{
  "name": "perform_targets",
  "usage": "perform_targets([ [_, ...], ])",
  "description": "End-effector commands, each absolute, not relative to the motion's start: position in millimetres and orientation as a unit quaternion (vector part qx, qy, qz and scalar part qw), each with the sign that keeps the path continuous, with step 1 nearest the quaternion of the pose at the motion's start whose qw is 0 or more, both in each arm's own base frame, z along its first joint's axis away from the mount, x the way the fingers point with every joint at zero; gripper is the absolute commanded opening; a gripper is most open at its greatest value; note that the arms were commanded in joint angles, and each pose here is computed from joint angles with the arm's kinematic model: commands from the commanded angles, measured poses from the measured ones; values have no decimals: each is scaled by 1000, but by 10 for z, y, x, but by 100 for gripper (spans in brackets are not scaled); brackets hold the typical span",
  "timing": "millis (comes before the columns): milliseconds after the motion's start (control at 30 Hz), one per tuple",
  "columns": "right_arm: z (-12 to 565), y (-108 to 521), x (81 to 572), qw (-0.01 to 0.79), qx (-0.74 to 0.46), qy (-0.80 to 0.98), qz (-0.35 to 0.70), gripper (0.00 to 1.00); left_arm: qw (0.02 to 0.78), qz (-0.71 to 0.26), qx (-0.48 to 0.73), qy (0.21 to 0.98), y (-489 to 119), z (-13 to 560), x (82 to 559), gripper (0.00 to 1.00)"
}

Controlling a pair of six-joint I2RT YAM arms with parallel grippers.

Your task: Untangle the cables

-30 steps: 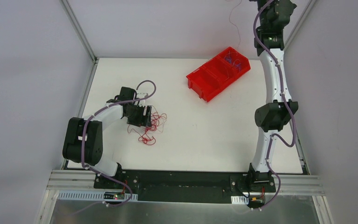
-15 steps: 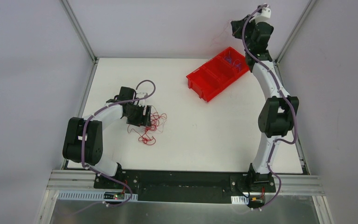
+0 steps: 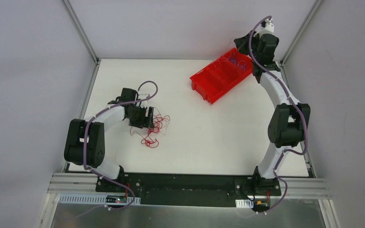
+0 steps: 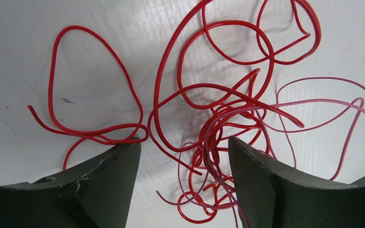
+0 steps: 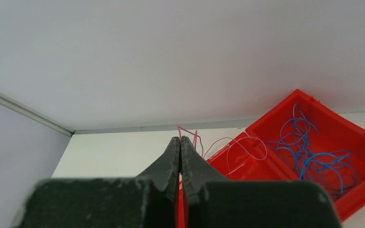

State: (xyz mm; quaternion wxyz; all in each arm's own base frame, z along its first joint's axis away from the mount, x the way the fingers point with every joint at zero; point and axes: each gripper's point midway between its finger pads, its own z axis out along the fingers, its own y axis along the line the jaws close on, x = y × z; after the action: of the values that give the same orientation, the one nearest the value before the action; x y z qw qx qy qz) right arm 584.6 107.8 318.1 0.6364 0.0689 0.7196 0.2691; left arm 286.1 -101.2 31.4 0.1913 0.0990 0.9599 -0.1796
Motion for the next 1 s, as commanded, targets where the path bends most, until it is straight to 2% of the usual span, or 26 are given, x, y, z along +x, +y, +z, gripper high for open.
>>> perform_targets([
  [0,3905,1115,5476,673,49,673,303,0,175,-170,88,966,-945,226,2844,70],
  [233,4208,1218,5140,660,48,666,345,0,174,-169,89,966,-942,216,2840,71],
  [333,4160,1229,5103,650,56,674,347,0,174,-169,89,966,-941,218,2837,71],
  [600,3810,1115,5409,633,80,703,315,0,175,-170,87,966,-944,225,2840,71],
  [800,3335,914,5795,627,90,734,244,0,173,-166,86,967,-928,209,2846,71],
  [967,2843,870,5919,606,78,766,200,0,169,-166,84,968,-921,189,2848,71],
])
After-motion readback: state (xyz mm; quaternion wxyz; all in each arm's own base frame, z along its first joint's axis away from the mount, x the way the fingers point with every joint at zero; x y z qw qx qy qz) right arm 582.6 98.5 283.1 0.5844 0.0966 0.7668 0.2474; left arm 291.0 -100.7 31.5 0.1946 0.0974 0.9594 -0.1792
